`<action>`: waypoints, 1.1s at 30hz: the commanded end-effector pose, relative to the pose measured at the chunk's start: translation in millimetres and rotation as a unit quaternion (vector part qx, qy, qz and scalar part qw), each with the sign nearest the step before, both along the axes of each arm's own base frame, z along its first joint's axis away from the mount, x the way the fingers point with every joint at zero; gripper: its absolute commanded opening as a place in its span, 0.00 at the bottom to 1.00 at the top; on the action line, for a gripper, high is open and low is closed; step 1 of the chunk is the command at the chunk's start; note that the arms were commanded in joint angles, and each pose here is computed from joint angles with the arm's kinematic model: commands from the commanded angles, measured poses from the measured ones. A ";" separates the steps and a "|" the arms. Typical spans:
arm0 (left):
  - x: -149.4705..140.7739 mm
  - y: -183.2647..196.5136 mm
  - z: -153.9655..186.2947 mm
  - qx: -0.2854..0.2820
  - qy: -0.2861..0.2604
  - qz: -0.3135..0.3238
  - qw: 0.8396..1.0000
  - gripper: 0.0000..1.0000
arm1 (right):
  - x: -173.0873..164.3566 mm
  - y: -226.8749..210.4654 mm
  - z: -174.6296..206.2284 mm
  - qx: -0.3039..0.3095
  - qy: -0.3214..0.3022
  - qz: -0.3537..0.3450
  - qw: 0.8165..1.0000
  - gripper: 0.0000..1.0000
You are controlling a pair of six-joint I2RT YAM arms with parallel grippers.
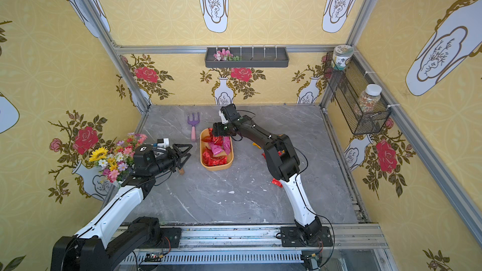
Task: Take the tea bags out of the storage box
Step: Pick up the tea bag from the storage box.
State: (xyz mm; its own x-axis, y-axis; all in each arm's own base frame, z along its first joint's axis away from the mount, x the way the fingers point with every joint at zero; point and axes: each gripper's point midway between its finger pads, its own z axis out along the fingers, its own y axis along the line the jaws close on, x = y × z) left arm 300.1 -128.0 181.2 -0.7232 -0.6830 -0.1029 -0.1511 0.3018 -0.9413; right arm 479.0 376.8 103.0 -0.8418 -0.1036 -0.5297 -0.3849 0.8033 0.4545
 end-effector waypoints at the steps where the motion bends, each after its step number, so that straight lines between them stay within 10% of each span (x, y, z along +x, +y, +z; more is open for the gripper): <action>1: -1.3 -1.5 -2.6 0.001 -0.002 -0.008 1.000 0.65 | 1.4 -2.2 -4.9 -0.016 -0.002 0.002 1.000 0.77; 33: -9.2 -1.2 -3.5 -0.001 0.001 -0.008 1.000 0.65 | -7.0 23.2 -4.4 0.053 0.022 0.039 0.998 0.66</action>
State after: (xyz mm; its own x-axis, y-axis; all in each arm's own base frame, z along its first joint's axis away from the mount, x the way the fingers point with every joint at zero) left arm 292.1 -128.2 177.0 -0.7290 -0.6784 -0.0918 -0.1616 0.3009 -0.9399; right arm 472.6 395.6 86.4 -0.8627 -0.1285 -0.4891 -0.4137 0.7356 0.5364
